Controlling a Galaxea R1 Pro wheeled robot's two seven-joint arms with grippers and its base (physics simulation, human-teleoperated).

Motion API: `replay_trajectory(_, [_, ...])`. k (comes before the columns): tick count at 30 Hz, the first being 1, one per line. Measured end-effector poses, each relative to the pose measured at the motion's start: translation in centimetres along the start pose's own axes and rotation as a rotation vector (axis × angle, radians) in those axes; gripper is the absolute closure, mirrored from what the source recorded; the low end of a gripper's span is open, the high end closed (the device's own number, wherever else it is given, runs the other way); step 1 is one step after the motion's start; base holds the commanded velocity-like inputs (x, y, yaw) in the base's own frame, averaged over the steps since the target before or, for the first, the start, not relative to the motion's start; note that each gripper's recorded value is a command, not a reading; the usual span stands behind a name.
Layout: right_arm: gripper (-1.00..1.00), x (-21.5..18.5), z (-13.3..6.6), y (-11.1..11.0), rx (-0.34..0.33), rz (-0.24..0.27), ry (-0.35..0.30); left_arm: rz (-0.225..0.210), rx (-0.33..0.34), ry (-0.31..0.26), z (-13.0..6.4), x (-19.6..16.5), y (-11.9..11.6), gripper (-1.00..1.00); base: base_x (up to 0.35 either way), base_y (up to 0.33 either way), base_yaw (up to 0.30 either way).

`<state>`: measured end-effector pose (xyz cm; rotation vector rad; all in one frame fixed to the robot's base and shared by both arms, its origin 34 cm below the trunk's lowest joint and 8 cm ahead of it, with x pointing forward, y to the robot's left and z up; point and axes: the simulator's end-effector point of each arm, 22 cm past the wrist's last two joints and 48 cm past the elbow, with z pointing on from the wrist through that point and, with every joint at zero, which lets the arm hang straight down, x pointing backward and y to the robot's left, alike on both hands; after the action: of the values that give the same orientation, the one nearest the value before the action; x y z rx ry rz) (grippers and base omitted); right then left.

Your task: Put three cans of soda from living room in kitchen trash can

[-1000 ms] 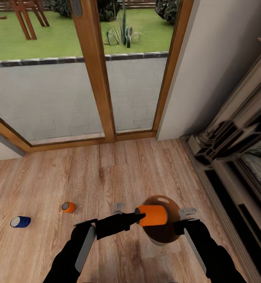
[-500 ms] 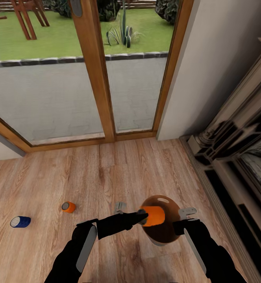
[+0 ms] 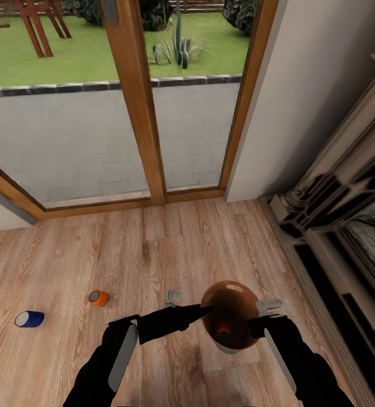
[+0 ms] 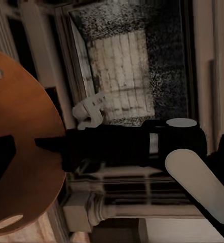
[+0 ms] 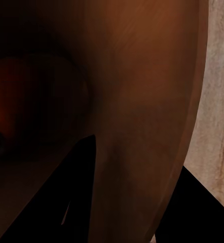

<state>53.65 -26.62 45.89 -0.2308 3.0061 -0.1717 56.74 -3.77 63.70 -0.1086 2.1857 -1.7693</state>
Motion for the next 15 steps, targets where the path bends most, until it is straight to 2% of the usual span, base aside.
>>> replay_trajectory(3, [1.00, 0.0, 0.0, -0.1, 0.003, -0.003, 0.001, 0.013, 0.046, 0.015, -2.0, 0.0, -0.2, -1.00, 0.000, 0.000, 0.000])
replay_trajectory(4, [1.00, 0.0, 0.0, -0.1, 0.004, -0.004, 0.001, 0.023, 0.071, 0.029, -3.5, 0.0, -0.1, -1.00, 0.000, 0.000, 0.000])
replay_trajectory(6, [1.00, 0.0, 0.0, 0.0, 0.001, -0.002, 0.001, 0.034, 0.086, 0.043, -5.3, -0.1, 0.2, -1.00, 0.000, 0.000, 0.000])
replay_trajectory(7, [1.00, 0.0, 0.0, 0.0, -0.001, -0.002, 0.001, 0.043, 0.087, 0.051, -6.9, -0.3, 0.6, -1.00, 0.000, 0.000, 0.000])
replay_trajectory(8, [1.00, 0.0, 0.0, 0.0, -0.002, -0.001, 0.001, 0.048, 0.081, 0.053, -7.8, -0.5, 1.0, -1.00, 0.000, 0.000, 0.000])
replay_trajectory(9, [1.00, 0.0, 0.0, 0.1, -0.003, -0.001, 0.001, 0.049, 0.060, 0.053, -9.5, -0.9, 2.0, -1.00, 0.000, 0.000, 0.000])
replay_trajectory(11, [1.00, 0.0, 0.0, 0.1, -0.003, -0.002, 0.000, 0.038, 0.033, 0.052, -11.1, -1.0, 3.2, -1.00, 0.000, 0.000, 0.000])
replay_trajectory(15, [1.00, -0.1, -0.1, 0.1, -0.006, 0.000, -0.001, -0.031, -0.051, 0.044, -14.8, -0.1, 7.2, -1.00, 0.000, 0.000, 0.000])
